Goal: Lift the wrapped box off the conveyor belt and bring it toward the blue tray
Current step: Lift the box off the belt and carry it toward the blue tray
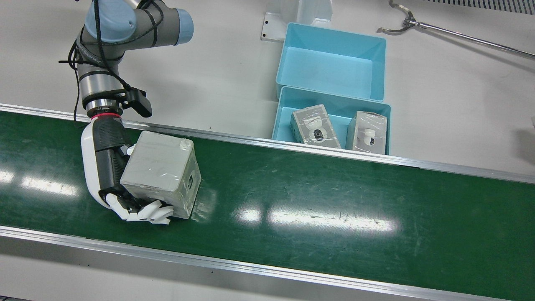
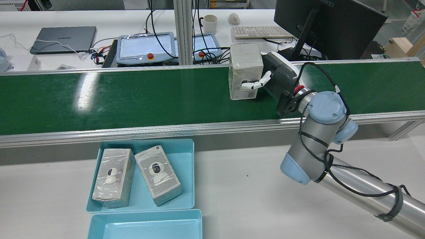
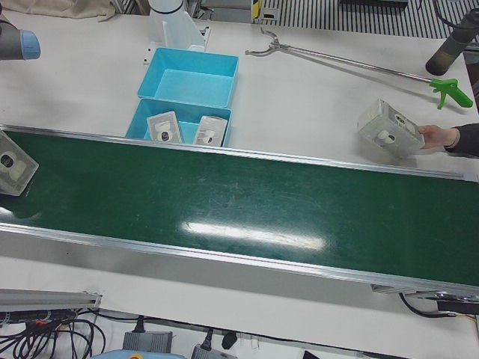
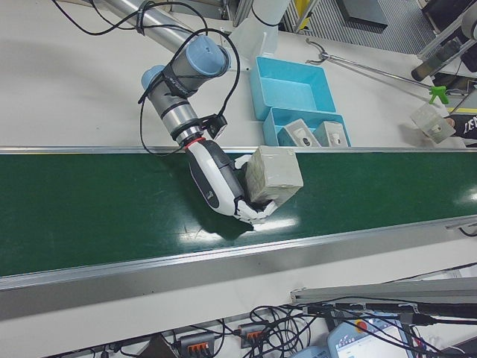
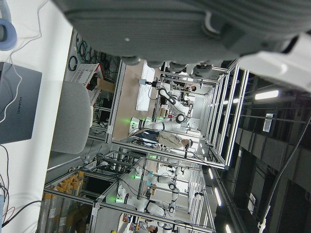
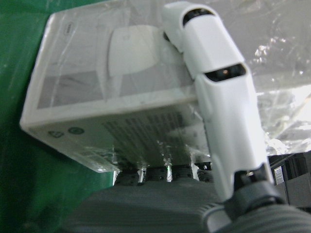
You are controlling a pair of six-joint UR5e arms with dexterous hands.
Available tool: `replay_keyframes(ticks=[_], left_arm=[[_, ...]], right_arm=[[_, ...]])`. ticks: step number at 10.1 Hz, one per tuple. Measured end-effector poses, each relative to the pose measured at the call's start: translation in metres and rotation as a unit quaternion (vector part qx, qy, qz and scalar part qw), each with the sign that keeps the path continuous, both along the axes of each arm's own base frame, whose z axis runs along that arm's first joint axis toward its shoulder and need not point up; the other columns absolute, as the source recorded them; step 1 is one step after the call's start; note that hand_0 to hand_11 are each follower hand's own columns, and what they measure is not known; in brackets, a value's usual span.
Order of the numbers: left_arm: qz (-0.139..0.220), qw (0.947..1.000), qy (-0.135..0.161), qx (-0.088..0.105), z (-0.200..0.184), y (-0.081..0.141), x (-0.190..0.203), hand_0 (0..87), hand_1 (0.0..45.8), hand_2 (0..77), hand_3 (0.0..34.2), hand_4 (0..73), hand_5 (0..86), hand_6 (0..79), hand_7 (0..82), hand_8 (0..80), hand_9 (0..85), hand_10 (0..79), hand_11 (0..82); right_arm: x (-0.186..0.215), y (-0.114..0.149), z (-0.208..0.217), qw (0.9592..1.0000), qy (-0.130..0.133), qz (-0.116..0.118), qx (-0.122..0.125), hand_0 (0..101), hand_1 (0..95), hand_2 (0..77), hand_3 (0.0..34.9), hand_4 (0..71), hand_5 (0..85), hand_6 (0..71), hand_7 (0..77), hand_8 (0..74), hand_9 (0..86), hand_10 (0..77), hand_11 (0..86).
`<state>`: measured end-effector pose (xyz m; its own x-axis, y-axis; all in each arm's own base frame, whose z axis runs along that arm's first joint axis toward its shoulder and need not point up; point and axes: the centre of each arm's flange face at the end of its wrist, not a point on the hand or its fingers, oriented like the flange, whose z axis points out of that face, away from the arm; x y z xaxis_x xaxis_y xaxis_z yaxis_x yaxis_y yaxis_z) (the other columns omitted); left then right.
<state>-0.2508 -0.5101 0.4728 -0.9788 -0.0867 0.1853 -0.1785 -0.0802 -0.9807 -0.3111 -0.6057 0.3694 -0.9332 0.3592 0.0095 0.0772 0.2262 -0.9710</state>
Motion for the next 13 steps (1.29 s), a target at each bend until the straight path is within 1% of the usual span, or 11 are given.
replay_keyframes(ticks=[1, 2, 3, 4, 5, 6, 7, 9, 10, 11, 13], left_arm=[[0.000, 1.0000, 0.000, 0.000, 0.000, 0.000, 0.000, 0.0, 0.0, 1.1, 0.0, 0.0, 1.1, 0.5, 0.5, 0.5, 0.5, 0.0, 0.5], [0.000, 1.0000, 0.000, 0.000, 0.000, 0.000, 0.000, 0.0, 0.0, 0.5, 0.0, 0.0, 1.1, 0.5, 0.5, 0.5, 0.0, 0.5, 0.5], [0.000, 1.0000, 0.000, 0.000, 0.000, 0.000, 0.000, 0.0, 0.0, 0.5, 0.0, 0.0, 1.1, 0.5, 0.5, 0.5, 0.0, 0.5, 0.5], [0.000, 1.0000, 0.000, 0.000, 0.000, 0.000, 0.000, 0.0, 0.0, 0.5, 0.0, 0.0, 1.1, 0.5, 0.5, 0.5, 0.0, 0.5, 0.5], [0.000, 1.0000, 0.000, 0.000, 0.000, 0.000, 0.000, 0.0, 0.0, 1.1, 0.0, 0.0, 1.1, 0.5, 0.5, 0.5, 0.5, 0.5, 0.5], [0.000, 1.0000, 0.000, 0.000, 0.000, 0.000, 0.000, 0.0, 0.0, 1.1, 0.0, 0.0, 1.1, 0.5, 0.5, 0.5, 0.0, 0.5, 0.5], [0.000, 1.0000, 0.000, 0.000, 0.000, 0.000, 0.000, 0.0, 0.0, 1.1, 0.0, 0.0, 1.1, 0.5, 0.5, 0.5, 0.0, 0.5, 0.5], [0.000, 1.0000, 0.000, 0.000, 0.000, 0.000, 0.000, 0.0, 0.0, 1.1, 0.0, 0.0, 1.1, 0.5, 0.5, 0.5, 0.0, 0.5, 0.5], [0.000, 1.0000, 0.000, 0.000, 0.000, 0.000, 0.000, 0.0, 0.0, 1.1, 0.0, 0.0, 1.1, 0.5, 0.5, 0.5, 0.0, 0.5, 0.5], [0.000, 1.0000, 0.000, 0.000, 0.000, 0.000, 0.000, 0.0, 0.0, 1.1, 0.0, 0.0, 1.1, 0.5, 0.5, 0.5, 0.5, 0.5, 0.5], [0.000, 1.0000, 0.000, 0.000, 0.000, 0.000, 0.000, 0.0, 0.0, 1.1, 0.0, 0.0, 1.1, 0.5, 0.5, 0.5, 0.5, 0.0, 0.5]], right_arm=[[0.007, -0.001, -0.009, 1.0000, -0.002, 0.004, 0.003, 58, 6.5, 36.0, 0.7, 25.1, 52.9, 33.8, 33.8, 38.7, 36.5, 33.3, 29.5], [0.013, 0.000, -0.024, 0.9998, -0.011, 0.006, 0.013, 58, 6.5, 36.0, 0.7, 25.1, 52.9, 33.8, 33.8, 38.7, 36.5, 33.3, 29.5], [0.013, 0.004, -0.045, 0.9995, -0.021, 0.003, 0.025, 56, 4.4, 36.5, 0.7, 26.2, 55.6, 36.0, 34.9, 41.5, 38.2, 36.5, 31.6], [0.004, 0.011, -0.067, 0.9989, -0.030, -0.011, 0.036, 56, 4.4, 36.5, 0.8, 26.7, 57.8, 37.6, 36.0, 43.6, 39.3, 38.7, 32.2], [-0.014, 0.021, -0.094, 0.9978, -0.037, -0.032, 0.045, 55, 4.4, 36.5, 0.4, 27.3, 59.5, 39.3, 36.5, 45.3, 39.8, 40.9, 32.7], [-0.035, 0.033, -0.121, 0.9958, -0.046, -0.056, 0.055, 55, 4.4, 36.5, 0.5, 27.8, 60.5, 39.8, 37.1, 46.4, 40.4, 42.5, 32.7], [-0.059, 0.047, -0.146, 0.9931, -0.057, -0.079, 0.065, 55, 4.4, 36.5, 0.4, 27.8, 61.1, 39.8, 37.6, 46.9, 40.4, 43.1, 32.7], [-0.104, 0.077, -0.182, 0.9869, -0.074, -0.119, 0.079, 54, 4.4, 36.5, 0.2, 27.8, 62.2, 40.9, 37.6, 48.0, 40.4, 44.2, 32.7], [-0.123, 0.092, -0.194, 0.9839, -0.080, -0.137, 0.083, 55, 4.4, 36.5, 0.3, 27.8, 62.2, 41.5, 38.2, 48.5, 40.4, 45.3, 32.7], [-0.137, 0.103, -0.201, 0.9815, -0.084, -0.150, 0.085, 55, 1.6, 37.6, 0.4, 28.4, 62.7, 42.0, 38.2, 49.6, 40.4, 45.3, 32.7], [-0.161, 0.123, -0.210, 0.9770, -0.087, -0.174, 0.087, 55, 1.1, 37.6, 0.3, 28.4, 62.7, 42.0, 38.2, 49.6, 40.4, 45.3, 32.7]])
